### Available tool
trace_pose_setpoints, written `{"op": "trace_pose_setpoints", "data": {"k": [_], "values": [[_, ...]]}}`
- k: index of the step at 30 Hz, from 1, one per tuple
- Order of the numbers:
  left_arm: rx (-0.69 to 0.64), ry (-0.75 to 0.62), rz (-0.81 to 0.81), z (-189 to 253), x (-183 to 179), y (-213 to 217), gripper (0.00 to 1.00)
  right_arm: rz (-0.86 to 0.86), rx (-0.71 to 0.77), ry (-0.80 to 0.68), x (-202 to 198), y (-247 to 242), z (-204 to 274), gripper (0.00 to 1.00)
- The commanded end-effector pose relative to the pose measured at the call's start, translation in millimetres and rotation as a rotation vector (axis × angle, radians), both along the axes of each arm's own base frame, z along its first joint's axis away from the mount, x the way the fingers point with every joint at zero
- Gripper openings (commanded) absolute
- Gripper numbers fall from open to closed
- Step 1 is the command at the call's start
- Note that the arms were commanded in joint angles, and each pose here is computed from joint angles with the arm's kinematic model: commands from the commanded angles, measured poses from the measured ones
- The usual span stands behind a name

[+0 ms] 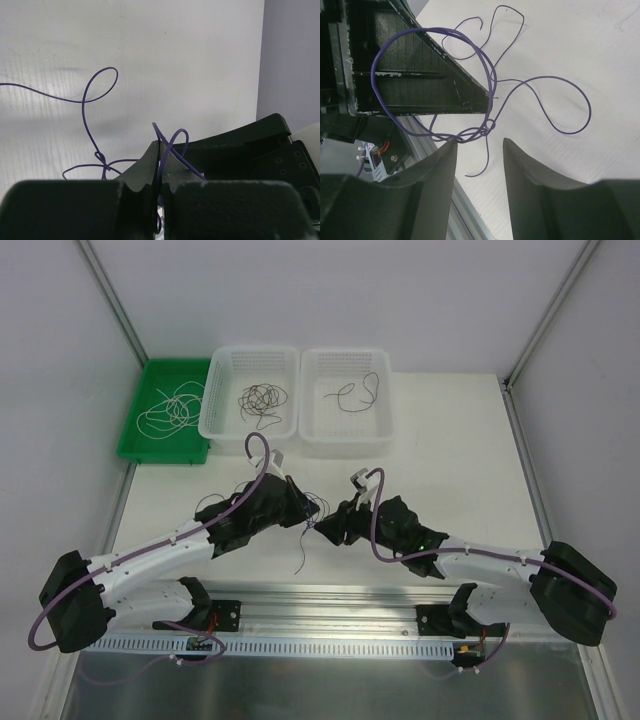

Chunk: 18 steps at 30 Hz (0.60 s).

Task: Untangle the cables
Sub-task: Untie the cable.

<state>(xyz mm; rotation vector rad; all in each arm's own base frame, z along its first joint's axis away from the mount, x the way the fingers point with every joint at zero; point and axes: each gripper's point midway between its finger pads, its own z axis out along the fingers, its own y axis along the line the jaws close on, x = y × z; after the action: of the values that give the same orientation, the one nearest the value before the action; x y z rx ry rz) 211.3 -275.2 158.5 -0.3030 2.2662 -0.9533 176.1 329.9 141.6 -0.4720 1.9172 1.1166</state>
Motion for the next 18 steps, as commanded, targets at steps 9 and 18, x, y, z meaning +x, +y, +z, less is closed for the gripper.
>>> {"op": "trace_pose_setpoints", "data": {"k": [9,18], "values": [[-0.028,-0.122,-0.003,27,1,7,0.0,-0.032,0.04,-0.07,4,-7,9,0.4],[-0.007,-0.136,-0.059,32,1,0,0.0,0.026,0.05,-0.144,-7,-13,23,0.39]]}}
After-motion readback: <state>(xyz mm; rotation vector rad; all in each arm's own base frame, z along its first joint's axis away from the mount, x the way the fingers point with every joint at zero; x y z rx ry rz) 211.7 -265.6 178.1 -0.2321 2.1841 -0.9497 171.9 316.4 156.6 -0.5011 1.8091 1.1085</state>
